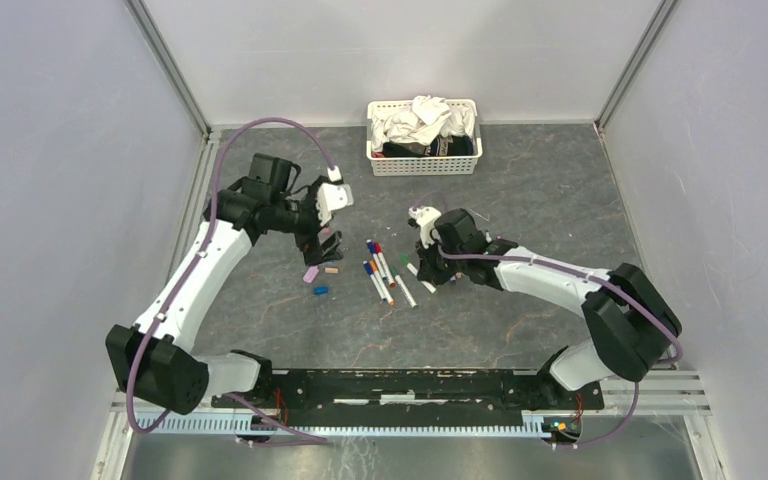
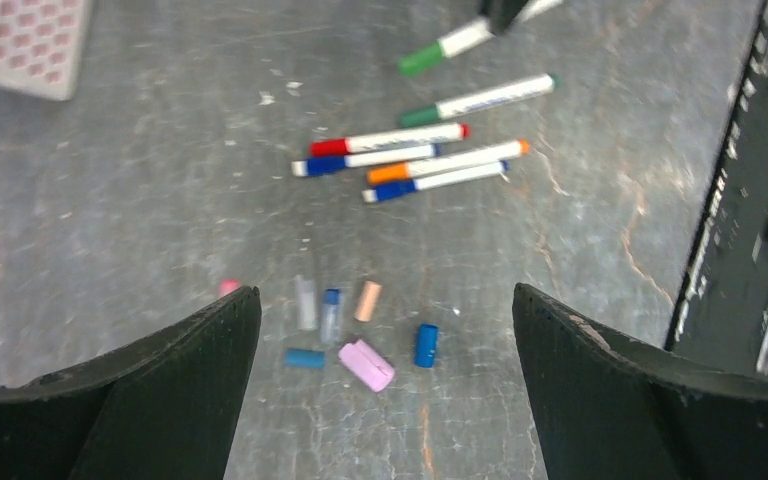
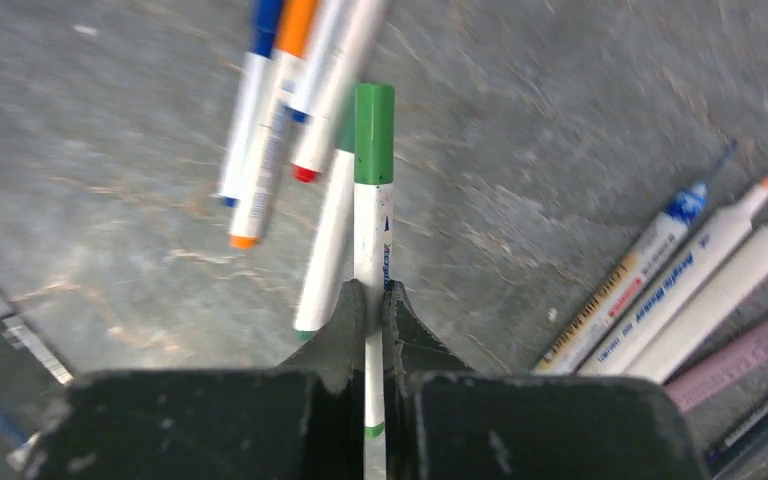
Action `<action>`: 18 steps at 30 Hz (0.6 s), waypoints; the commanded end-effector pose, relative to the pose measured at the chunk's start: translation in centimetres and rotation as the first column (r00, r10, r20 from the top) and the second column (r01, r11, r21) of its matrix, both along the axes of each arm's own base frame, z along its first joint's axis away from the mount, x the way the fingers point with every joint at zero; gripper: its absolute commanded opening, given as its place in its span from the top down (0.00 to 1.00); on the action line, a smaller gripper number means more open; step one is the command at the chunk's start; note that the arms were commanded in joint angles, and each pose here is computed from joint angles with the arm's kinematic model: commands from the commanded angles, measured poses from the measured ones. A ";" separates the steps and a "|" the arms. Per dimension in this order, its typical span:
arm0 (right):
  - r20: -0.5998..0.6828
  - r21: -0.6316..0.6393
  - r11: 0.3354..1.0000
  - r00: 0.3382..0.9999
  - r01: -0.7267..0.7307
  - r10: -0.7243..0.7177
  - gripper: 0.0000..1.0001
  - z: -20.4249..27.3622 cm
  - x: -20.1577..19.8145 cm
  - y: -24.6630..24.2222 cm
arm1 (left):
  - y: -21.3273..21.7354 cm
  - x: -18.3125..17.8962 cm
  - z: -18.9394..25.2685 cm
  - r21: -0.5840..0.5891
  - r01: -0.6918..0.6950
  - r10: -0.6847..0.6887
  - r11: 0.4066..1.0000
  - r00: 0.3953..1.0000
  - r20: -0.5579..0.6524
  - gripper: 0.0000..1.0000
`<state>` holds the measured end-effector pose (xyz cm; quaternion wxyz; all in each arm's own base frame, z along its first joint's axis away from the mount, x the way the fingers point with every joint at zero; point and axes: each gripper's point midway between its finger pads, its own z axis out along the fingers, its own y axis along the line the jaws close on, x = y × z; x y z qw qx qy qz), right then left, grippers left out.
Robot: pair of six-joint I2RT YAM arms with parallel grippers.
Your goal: Open the pen caps
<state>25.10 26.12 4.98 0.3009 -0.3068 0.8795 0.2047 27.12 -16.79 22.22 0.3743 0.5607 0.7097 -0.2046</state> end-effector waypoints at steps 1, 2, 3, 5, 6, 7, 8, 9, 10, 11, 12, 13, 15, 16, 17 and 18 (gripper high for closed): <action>0.013 0.192 0.967 0.986 -0.167 0.168 1.00 7.1 -0.9 3.7 | -2.1 -3.5 -1.7 -0.007 0.254 -0.254 0.967 0.967 0.014 0.00; -0.014 0.233 0.949 0.975 -0.211 0.220 1.00 7.8 -1.8 4.3 | -2.3 -3.9 -2.1 0.027 0.283 -0.283 0.959 0.959 0.025 0.00; -0.029 0.275 0.928 0.962 -0.252 0.270 1.00 8.7 -2.5 5.0 | -2.4 -4.3 -2.5 0.064 0.313 -0.315 0.948 0.949 0.028 0.00; -0.088 0.369 0.869 0.918 -0.330 0.386 1.00 10.0 -4.7 6.4 | -2.7 -5.2 -3.3 0.128 0.369 -0.375 0.921 0.926 0.030 0.00; -0.108 0.409 0.840 0.895 -0.357 0.433 1.00 10.5 -5.6 6.9 | -2.9 -5.8 -3.7 0.154 0.399 -0.407 0.904 0.913 0.029 0.00; -0.122 0.441 0.815 0.875 -0.375 0.468 1.00 11.0 -6.4 7.2 | -2.9 -6.1 -4.0 0.178 0.420 -0.432 0.890 0.901 0.032 0.00; -0.132 0.467 0.795 0.859 -0.387 0.495 1.00 11.2 -7.0 7.5 | -2.9 -6.3 -4.3 0.201 0.442 -0.458 0.874 0.888 0.039 0.00; -0.139 0.496 0.768 0.836 -0.406 0.531 1.00 11.6 -7.8 7.8 | -2.8 -6.6 -4.6 0.221 0.461 -0.480 0.859 0.876 0.038 0.00; -0.142 0.520 0.744 0.816 -0.420 0.560 1.00 11.9 -8.4 8.0 | -2.7 -6.8 -4.7 0.237 0.475 -0.497 0.848 0.867 0.043 0.00; -0.144 0.536 0.729 0.805 -0.426 0.576 1.00 12.1 -8.7 8.1 | -2.6 -6.9 -4.8 0.251 0.489 -0.515 0.835 0.856 0.045 0.02; -0.139 0.555 0.708 0.791 -0.436 0.596 1.00 12.4 -9.0 8.2 | -2.5 -7.0 -4.9 0.266 0.502 -0.531 0.823 0.846 0.049 0.04; -0.136 0.572 0.692 0.781 -0.441 0.610 1.00 12.8 -9.4 8.3 | -2.4 -7.0 -5.0 0.277 0.510 -0.542 0.814 0.839 0.051 0.07; -0.133 0.605 0.664 0.766 -0.439 0.628 1.00 13.3 -9.7 8.6 | -2.5 -7.3 -4.9 0.279 0.533 -0.566 0.799 0.823 0.050 0.15; -0.131 0.615 0.654 0.761 -0.440 0.636 1.00 13.5 -9.8 8.7 | -2.7 -7.6 -4.9 0.276 0.546 -0.579 0.791 0.814 0.049 0.19; -0.132 0.624 0.647 0.757 -0.438 0.640 1.00 13.7 -9.9 8.8 | -2.9 -7.8 -4.8 0.273 0.559 -0.592 0.783 0.804 0.049 0.24; -0.132 0.629 0.642 0.753 -0.438 0.644 1.00 13.7 -9.9 8.9 | -3.1 -8.0 -4.7 0.269 0.571 -0.603 0.776 0.796 0.050 0.28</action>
